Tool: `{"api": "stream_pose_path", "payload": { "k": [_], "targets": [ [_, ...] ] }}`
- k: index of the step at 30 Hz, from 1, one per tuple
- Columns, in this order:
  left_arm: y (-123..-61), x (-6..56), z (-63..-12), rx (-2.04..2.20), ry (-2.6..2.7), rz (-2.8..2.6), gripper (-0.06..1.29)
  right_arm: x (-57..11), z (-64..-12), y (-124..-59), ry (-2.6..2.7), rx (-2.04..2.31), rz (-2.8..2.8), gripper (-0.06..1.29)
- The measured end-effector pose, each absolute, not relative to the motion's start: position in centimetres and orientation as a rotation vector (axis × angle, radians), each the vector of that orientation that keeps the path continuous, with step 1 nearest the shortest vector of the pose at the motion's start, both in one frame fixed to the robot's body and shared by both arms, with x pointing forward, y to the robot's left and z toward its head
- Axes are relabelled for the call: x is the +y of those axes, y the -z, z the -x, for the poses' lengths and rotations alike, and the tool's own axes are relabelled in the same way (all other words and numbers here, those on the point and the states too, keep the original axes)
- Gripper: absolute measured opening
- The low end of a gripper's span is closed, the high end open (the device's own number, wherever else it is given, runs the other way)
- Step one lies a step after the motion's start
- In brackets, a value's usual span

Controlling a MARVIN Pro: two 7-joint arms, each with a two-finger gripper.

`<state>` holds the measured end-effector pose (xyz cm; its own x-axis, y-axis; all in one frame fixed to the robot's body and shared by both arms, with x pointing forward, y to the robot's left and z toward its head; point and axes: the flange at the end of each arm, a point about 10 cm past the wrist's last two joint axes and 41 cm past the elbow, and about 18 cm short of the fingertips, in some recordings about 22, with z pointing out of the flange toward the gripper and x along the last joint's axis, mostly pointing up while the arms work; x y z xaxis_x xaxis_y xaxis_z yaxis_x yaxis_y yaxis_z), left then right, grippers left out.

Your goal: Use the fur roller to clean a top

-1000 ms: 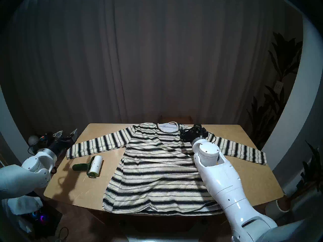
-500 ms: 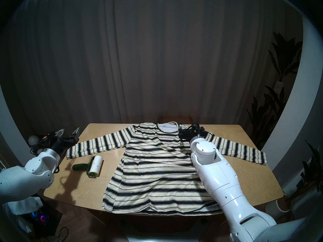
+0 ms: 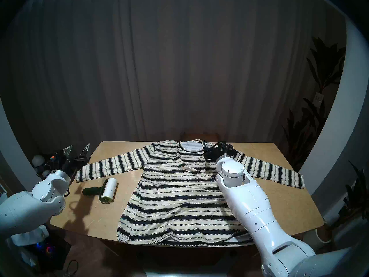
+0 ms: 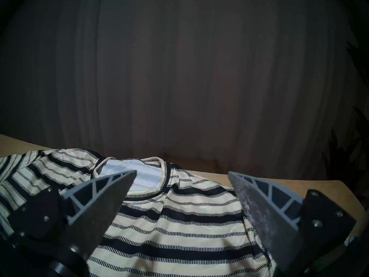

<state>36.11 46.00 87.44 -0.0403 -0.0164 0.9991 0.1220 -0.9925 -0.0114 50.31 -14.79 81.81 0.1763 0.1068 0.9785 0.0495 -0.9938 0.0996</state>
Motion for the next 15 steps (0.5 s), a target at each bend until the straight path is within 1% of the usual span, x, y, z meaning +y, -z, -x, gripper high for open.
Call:
{"api": "stream_pose_path", "payload": {
  "k": [15],
  "targets": [
    [-86.1,44.8,-36.7,-0.170,2.214,2.031,1.21,-15.0,-50.9,-81.9,-1.968,0.144,-2.342,1.20]
  ]
}}
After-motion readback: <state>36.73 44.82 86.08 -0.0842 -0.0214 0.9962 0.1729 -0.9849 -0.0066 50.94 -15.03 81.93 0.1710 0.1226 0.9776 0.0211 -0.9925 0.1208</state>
